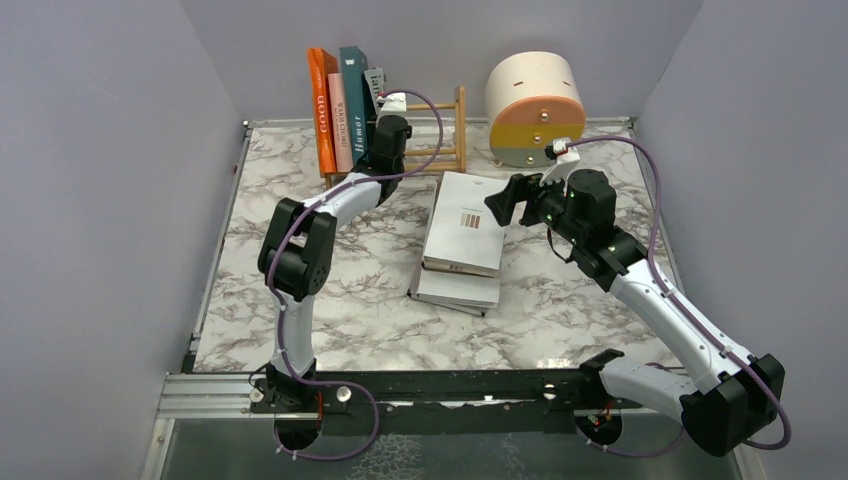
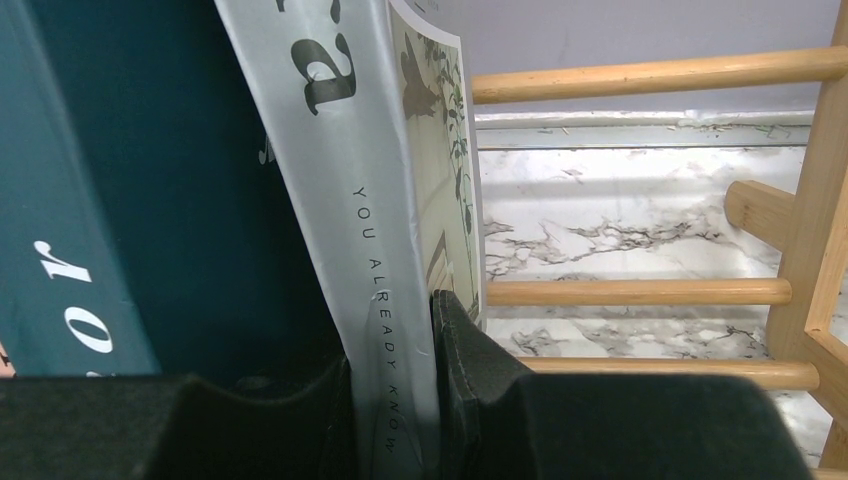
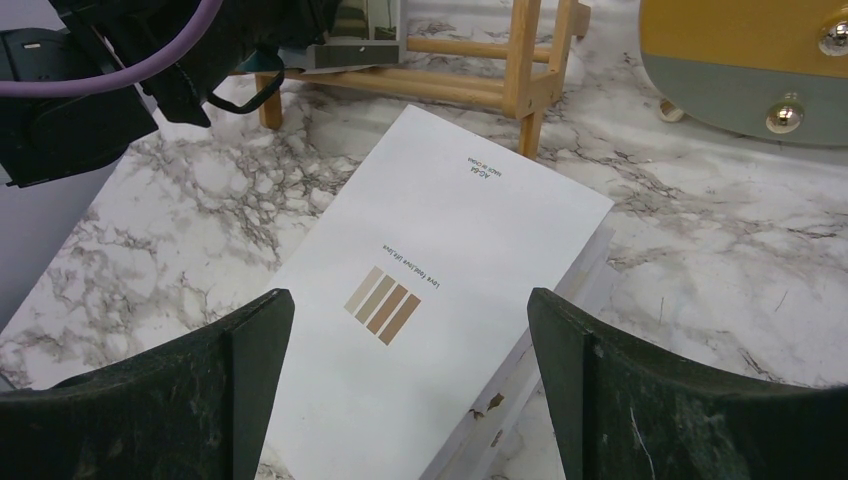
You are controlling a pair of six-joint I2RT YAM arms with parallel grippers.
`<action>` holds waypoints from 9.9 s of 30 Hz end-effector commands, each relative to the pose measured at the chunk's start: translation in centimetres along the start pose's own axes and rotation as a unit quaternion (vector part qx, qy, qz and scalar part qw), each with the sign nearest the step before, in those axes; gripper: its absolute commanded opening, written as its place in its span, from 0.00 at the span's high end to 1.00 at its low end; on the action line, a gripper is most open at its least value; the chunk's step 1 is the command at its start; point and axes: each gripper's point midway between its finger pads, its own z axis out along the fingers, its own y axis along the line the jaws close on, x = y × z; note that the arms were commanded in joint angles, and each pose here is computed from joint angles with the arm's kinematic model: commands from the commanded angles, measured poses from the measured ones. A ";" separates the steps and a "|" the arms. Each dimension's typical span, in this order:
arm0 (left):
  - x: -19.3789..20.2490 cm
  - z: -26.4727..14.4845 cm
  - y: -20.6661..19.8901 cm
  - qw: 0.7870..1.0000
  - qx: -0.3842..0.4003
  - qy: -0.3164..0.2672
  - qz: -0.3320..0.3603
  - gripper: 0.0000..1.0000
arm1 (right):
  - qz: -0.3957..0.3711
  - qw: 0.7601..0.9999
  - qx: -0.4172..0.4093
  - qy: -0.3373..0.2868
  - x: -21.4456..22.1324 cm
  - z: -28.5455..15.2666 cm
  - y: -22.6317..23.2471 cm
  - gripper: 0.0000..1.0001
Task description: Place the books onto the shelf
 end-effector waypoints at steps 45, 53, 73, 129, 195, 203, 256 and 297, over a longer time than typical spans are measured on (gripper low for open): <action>-7.5 -20.9 -6.4 0.942 0.297 0.044 -0.149 0.52 | 0.057 0.993 0.009 0.105 5.4 0.0 -0.2 0.16; -0.9 -22.7 -8.2 0.925 0.330 0.119 -0.146 0.52 | 0.077 0.985 -0.021 0.151 8.6 -0.3 0.6 0.20; 2.9 -24.2 -10.8 0.887 0.393 0.183 -0.162 0.47 | 0.076 0.983 -0.056 0.160 9.5 0.5 1.5 0.27; 5.9 -25.6 -10.9 0.733 0.562 0.241 -0.299 0.43 | 0.059 0.984 -0.120 0.114 8.1 3.6 3.1 0.31; -14.2 -26.1 -3.2 0.759 0.580 -0.016 -0.295 1.00 | 0.013 1.000 -0.009 -0.013 0.7 -1.1 1.1 0.13; -19.5 -18.5 0.6 0.904 0.362 -0.098 -0.206 1.00 | 0.011 1.000 -0.005 -0.005 1.5 -1.3 0.8 0.13; -4.7 -1.4 -5.2 0.998 0.042 -0.043 -0.029 1.00 | 0.004 1.000 -0.006 0.012 2.7 -1.5 0.6 0.13; -6.1 -3.5 -3.1 0.998 0.022 -0.049 -0.042 0.49 | 0.006 1.000 -0.015 0.017 2.6 -1.5 1.0 0.13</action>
